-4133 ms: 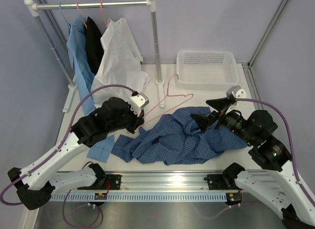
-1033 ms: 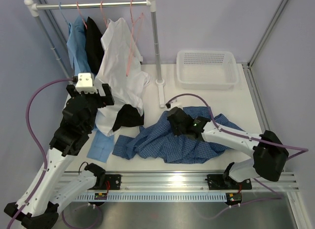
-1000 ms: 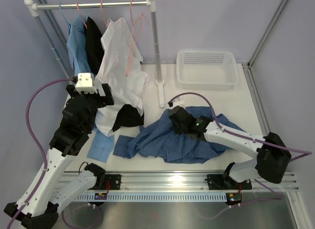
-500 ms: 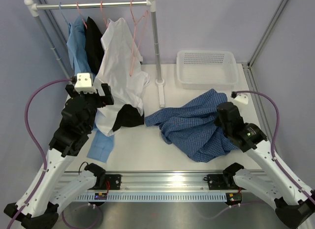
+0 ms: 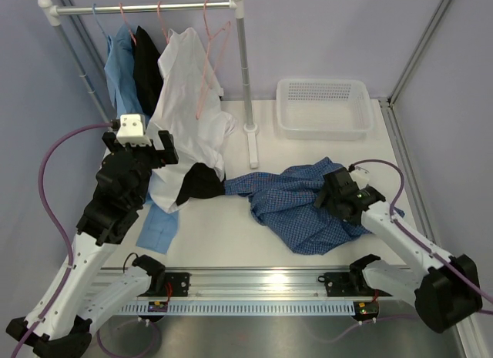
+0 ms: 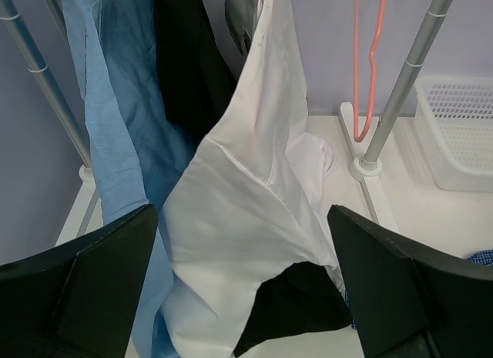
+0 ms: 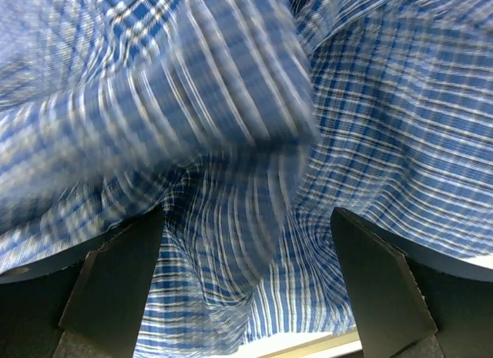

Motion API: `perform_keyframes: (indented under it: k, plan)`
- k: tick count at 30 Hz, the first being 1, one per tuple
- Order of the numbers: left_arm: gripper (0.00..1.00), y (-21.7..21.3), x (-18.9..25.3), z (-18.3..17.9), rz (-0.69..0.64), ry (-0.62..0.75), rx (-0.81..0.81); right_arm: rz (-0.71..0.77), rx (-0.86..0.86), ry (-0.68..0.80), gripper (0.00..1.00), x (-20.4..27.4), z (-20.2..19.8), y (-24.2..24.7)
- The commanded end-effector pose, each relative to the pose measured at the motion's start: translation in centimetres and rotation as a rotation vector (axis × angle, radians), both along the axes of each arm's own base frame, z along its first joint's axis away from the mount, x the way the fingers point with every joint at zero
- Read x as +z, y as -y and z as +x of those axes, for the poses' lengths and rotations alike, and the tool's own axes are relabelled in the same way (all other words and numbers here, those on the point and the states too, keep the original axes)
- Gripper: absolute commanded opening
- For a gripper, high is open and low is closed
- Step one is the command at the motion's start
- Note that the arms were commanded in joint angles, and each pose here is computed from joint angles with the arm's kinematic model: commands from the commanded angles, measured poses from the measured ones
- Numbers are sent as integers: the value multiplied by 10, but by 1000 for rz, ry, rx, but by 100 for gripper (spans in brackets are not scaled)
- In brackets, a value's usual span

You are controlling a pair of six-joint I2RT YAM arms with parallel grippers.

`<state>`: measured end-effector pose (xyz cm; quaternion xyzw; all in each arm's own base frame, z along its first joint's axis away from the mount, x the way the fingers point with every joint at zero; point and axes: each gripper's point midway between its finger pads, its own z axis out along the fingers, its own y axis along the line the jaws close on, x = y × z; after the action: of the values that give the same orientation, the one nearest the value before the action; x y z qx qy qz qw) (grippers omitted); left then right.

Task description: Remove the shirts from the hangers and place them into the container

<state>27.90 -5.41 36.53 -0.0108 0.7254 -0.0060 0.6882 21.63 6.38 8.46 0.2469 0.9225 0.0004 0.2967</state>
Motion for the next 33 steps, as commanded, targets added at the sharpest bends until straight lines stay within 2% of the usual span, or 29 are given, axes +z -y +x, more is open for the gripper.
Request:
perform_keyframes:
  k: [1, 6, 8, 9, 10, 13, 14, 16, 18, 22, 23, 25, 26, 28, 29, 31, 33]
  plan:
    - [99, -3, 15, -1, -21, 64, 10, 47, -11, -10, 99, -9, 18, -12]
    - [99, -7, 16, -3, -13, 66, 23, 88, 39, -102, 99, -37, 25, -31]
    - [99, -8, 17, -4, -13, 72, 28, 94, 58, -113, 89, -43, 30, -36]
    - [99, -9, 17, -4, -11, 72, 31, 96, 63, -111, 81, -45, 33, -37]
    - [99, -10, 18, -5, -13, 76, 36, 106, 66, -101, 59, -45, 37, -40]
    - [99, -12, 18, -5, -7, 78, 45, 119, 71, -92, 28, -46, 43, -43]
    - [99, -13, 18, -6, -6, 79, 46, 116, 75, -86, 13, -45, 47, -44]
    - [99, -14, 19, -6, -4, 81, 51, 112, 75, -54, 0, -39, 54, -43]
    - [99, -14, 18, -6, -2, 81, 52, 119, 99, 42, 0, -14, 67, -45]
    - [99, -15, 19, -6, -4, 85, 56, 77, 101, 292, 0, 76, 94, -35]
    - [99, -15, 19, -6, -2, 83, 56, 74, 121, 399, 0, 124, 105, -35]
    - [99, -15, 18, -6, -1, 82, 59, 46, 127, 477, 0, 167, 113, -32]
    - [99, -16, 19, -6, -2, 83, 60, 47, 137, 573, 0, 217, 122, -32]
    - [99, -18, 21, -8, -10, 92, 71, 35, 152, 627, 0, 254, 133, -35]
    - [99, -19, 20, -8, -12, 95, 76, 34, 160, 724, 0, 302, 137, -34]
    - [99, -22, 22, -10, -15, 112, 87, 4, 147, 844, 0, 362, 150, -31]
    - [99, -24, 23, -10, -18, 116, 93, -8, 131, 930, 0, 403, 160, -28]
